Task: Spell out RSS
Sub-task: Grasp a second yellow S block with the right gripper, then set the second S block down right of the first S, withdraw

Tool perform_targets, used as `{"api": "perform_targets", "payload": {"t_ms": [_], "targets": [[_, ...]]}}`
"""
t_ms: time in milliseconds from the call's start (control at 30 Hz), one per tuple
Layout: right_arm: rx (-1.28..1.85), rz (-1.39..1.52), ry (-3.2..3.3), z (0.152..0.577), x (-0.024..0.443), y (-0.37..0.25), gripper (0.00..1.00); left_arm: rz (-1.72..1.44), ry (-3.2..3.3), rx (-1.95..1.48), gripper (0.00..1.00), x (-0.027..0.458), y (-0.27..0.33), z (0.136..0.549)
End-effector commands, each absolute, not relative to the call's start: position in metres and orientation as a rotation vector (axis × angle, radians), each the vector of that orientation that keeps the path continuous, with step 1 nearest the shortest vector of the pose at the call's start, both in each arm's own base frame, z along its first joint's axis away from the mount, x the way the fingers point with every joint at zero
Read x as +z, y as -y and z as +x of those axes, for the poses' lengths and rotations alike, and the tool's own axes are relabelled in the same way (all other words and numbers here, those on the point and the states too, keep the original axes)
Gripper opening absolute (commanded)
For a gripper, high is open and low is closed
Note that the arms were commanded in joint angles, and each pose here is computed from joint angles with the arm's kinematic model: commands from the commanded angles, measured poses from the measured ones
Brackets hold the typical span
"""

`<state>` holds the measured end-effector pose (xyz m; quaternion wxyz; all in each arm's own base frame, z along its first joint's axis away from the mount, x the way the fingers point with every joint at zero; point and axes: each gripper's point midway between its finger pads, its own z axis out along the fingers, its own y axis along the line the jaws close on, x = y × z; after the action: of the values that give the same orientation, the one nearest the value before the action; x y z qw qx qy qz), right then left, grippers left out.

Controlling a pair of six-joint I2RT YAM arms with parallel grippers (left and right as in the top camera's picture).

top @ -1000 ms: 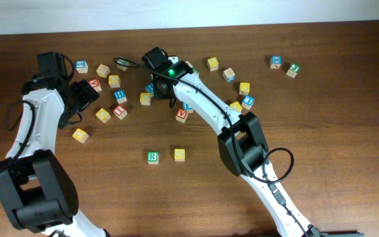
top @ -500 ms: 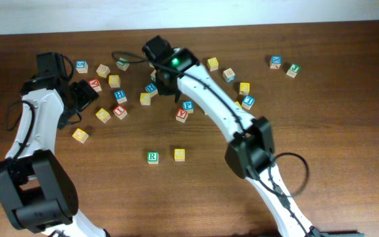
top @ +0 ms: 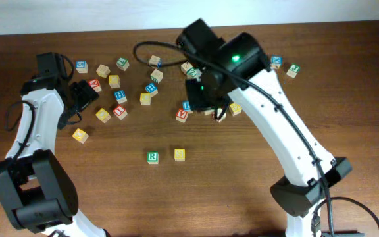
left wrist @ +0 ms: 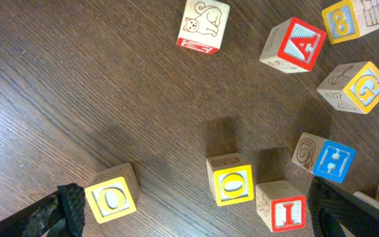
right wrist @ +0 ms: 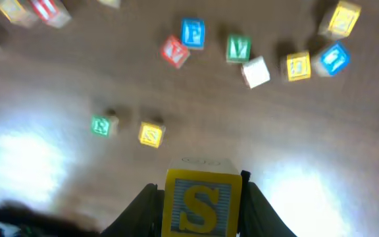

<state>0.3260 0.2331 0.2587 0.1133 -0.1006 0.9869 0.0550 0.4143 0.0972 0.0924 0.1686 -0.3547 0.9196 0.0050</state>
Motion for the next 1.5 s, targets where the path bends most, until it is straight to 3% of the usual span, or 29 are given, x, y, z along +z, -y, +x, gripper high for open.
{"api": "perform_targets", "payload": {"t_ms": [0,100,300,433,633,967,1200,1233,1333,1467], "targets": [[0.144,-0.306,-2.945,0.297,0.259,-0.214,0.25,-1.024,-2.581,0.014,0.99,0.103,-0.101,0.414],[0.002,-0.212,-3.053,0.281,0.216,-0.195,0.25,-1.024,-2.581,0.014,0.99,0.103,-0.101,0.414],[0.146,-0.038,-3.088,0.283,0.085,-0.228,0.25,-1.024,-2.581,0.014,0.99,0.103,-0.101,0.414],[0.146,0.015,-3.047,0.28,0.03,-0.22,0.26,-1.024,-2.581,0.014,0.99,0.103,-0.101,0.414],[-0.033,0.06,-3.005,0.284,0.022,-0.196,0.29,-1.024,-2.581,0.014,0.99,0.103,-0.101,0.414],[-0.029,-0.136,-2.988,0.287,0.021,-0.198,0.28,-1.024,-2.581,0.014,0.99,0.103,-0.101,0.414],[-0.002,-0.101,-2.986,0.294,0.021,-0.194,0.29,-1.024,-2.581,0.014,0.99,0.103,-0.101,0.414],[0.003,-0.102,-2.988,0.293,0.021,-0.195,0.35,-1.024,-2.581,0.014,0.99,0.103,-0.101,0.414],[0.003,-0.103,-2.988,0.293,0.021,-0.195,0.39,-1.024,-2.581,0.014,0.99,0.103,-0.101,0.414],[0.046,-0.182,-3.008,0.288,0.021,-0.2,0.33,-1.024,-2.581,0.014,0.99,0.103,-0.101,0.414]]}}
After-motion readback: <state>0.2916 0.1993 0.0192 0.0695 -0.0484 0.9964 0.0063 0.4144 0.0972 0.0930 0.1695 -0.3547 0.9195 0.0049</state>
